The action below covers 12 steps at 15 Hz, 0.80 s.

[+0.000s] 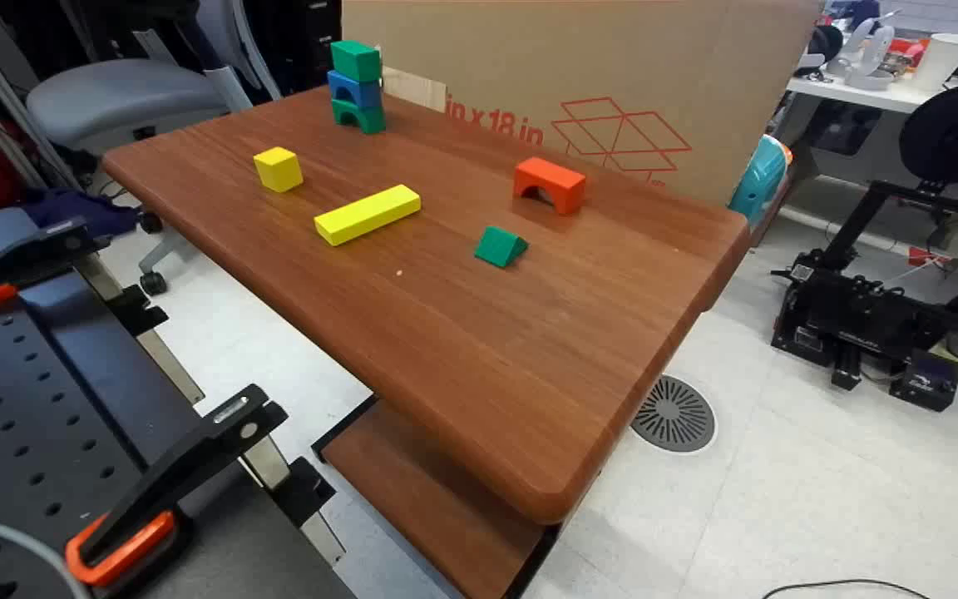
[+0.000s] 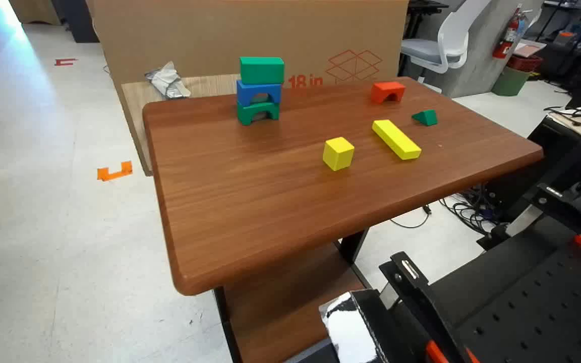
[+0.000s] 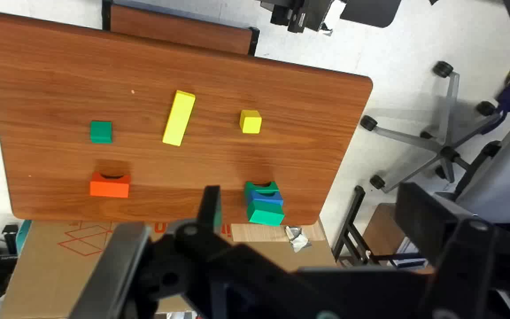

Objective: Move the yellow rectangular block backward

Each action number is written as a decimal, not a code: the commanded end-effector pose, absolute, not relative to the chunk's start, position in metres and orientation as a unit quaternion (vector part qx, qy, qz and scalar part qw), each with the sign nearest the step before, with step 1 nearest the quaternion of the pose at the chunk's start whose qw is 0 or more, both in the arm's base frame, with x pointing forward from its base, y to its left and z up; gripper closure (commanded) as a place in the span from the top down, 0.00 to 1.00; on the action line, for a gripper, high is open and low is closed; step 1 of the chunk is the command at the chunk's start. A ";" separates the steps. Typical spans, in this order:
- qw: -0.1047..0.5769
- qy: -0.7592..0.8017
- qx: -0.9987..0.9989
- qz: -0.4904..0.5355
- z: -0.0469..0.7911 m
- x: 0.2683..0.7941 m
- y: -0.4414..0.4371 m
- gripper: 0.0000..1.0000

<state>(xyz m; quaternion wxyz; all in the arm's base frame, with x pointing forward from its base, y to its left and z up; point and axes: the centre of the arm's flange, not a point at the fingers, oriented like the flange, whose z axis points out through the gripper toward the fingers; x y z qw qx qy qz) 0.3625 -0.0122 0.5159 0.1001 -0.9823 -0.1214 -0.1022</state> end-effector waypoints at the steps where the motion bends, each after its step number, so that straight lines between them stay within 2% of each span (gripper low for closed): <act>1: 0.100 -0.121 -0.982 -0.103 0.516 0.363 -0.012 1.00; 12: 0.094 -0.117 -0.983 -0.102 0.518 0.369 -0.011 1.00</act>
